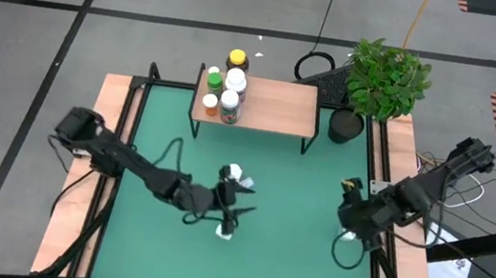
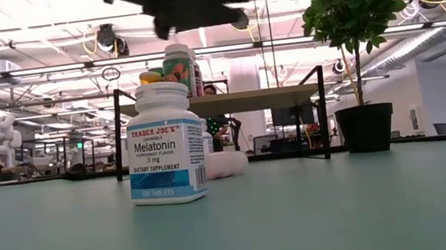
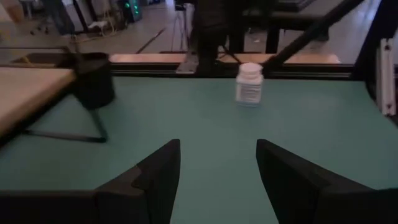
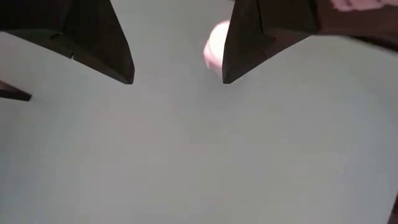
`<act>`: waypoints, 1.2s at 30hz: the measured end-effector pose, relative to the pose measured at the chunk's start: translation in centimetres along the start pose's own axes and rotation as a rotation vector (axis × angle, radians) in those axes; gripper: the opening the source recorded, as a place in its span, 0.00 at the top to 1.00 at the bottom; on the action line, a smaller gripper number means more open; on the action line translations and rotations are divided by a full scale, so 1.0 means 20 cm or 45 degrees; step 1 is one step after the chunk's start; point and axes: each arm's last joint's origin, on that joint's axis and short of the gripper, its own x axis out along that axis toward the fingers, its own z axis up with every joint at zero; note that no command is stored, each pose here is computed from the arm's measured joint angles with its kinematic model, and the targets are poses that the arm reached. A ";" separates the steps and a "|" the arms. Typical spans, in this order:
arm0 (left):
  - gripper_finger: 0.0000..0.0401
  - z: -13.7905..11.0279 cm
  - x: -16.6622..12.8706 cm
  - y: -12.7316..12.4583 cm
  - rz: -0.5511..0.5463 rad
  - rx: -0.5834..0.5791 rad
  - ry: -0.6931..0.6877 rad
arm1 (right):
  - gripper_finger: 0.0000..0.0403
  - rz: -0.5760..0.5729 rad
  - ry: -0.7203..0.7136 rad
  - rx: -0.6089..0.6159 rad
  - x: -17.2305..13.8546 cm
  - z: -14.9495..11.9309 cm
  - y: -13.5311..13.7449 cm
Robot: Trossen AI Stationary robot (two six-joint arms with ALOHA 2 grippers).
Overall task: Pick and place medicine bottles onto shelf by color
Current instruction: Put the right white and blue bottle on the shelf
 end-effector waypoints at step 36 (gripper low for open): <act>0.47 -0.02 0.22 -0.15 0.236 -0.212 0.163 | 0.31 0.165 0.110 -0.908 0.30 -0.21 0.20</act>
